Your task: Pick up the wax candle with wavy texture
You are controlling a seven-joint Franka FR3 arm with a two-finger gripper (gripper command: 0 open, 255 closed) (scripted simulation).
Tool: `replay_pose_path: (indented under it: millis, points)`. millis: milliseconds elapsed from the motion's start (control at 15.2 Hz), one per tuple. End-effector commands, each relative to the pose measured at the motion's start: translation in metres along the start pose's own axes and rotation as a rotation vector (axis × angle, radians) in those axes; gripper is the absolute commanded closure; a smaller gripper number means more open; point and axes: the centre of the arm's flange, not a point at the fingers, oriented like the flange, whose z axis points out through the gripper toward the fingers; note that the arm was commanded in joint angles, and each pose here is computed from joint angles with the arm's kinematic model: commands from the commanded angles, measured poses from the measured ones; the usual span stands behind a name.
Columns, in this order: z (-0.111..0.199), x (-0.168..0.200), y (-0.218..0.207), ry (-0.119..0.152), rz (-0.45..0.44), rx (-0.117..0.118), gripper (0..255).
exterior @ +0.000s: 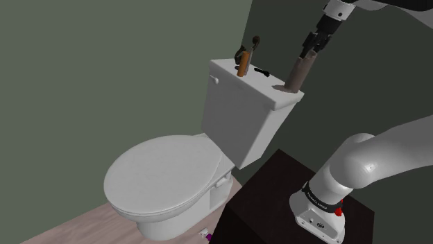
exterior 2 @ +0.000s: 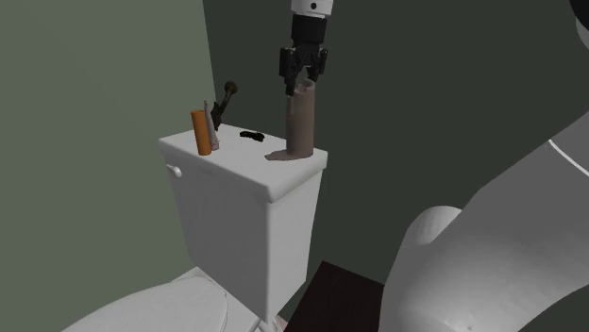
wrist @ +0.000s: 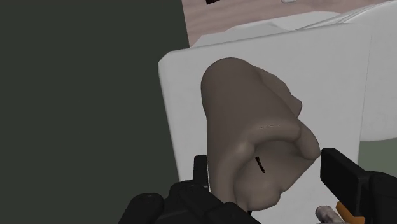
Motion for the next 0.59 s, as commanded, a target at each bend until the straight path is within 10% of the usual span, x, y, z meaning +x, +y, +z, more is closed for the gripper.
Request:
replay_pose_path:
  millis: [0, 528]
  points:
    - [-0.007, 0.001, -0.001, -0.002, -0.001, 0.001, 255]
    - [-0.049, 0.008, -0.001, -0.002, -0.001, 0.001, 255]
